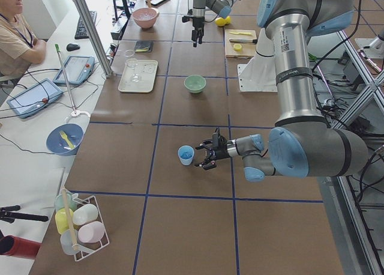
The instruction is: Pour ice into bowl
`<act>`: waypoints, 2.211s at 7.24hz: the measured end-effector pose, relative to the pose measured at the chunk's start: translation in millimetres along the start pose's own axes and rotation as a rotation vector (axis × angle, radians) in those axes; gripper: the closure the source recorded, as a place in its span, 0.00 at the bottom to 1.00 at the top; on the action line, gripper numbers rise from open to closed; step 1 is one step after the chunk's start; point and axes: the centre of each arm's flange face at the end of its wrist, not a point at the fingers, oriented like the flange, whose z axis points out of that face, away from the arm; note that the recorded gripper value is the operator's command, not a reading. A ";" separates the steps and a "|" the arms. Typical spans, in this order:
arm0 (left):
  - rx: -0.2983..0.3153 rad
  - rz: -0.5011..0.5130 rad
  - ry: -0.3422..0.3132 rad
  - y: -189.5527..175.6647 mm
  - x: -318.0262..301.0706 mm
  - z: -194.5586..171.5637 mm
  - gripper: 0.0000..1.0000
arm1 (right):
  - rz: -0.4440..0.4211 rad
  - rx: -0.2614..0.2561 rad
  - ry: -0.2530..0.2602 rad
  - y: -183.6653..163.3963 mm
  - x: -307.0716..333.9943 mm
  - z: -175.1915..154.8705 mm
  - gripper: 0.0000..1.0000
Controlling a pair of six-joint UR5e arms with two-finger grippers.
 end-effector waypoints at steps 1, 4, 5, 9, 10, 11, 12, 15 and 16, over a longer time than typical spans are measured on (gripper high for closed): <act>0.016 0.013 -0.002 4.5 2.2 3.6 0.02 | -0.001 0.000 -0.003 0.8 0.0 -1.8 0.00; 0.030 0.038 0.003 8.6 15.5 10.0 0.02 | -0.002 0.000 -0.004 1.2 0.3 -2.8 0.00; 0.036 0.040 -0.006 7.6 13.7 13.9 0.02 | -0.002 0.000 -0.004 1.2 0.4 -2.8 0.00; 0.098 0.015 -0.061 -2.6 19.2 47.5 0.02 | 0.000 0.000 -0.001 0.6 1.8 -1.8 0.00; 0.103 0.010 -0.067 -1.9 22.3 54.6 0.02 | 0.000 0.000 -0.001 0.6 1.7 -1.8 0.00; 0.103 0.007 -0.074 -2.7 21.7 59.2 0.02 | -0.001 0.000 -0.002 0.7 1.4 -1.9 0.00; 0.105 0.007 -0.082 -4.0 18.7 62.6 0.02 | -0.001 0.000 -0.003 1.0 0.8 -2.3 0.00; 0.110 0.005 -0.091 -5.2 15.2 65.9 0.89 | -0.003 0.000 -0.005 1.5 -0.5 -3.1 0.00; 0.110 0.008 -0.090 -6.0 15.6 66.0 1.00 | -0.003 0.000 -0.006 1.6 -0.9 -3.3 0.00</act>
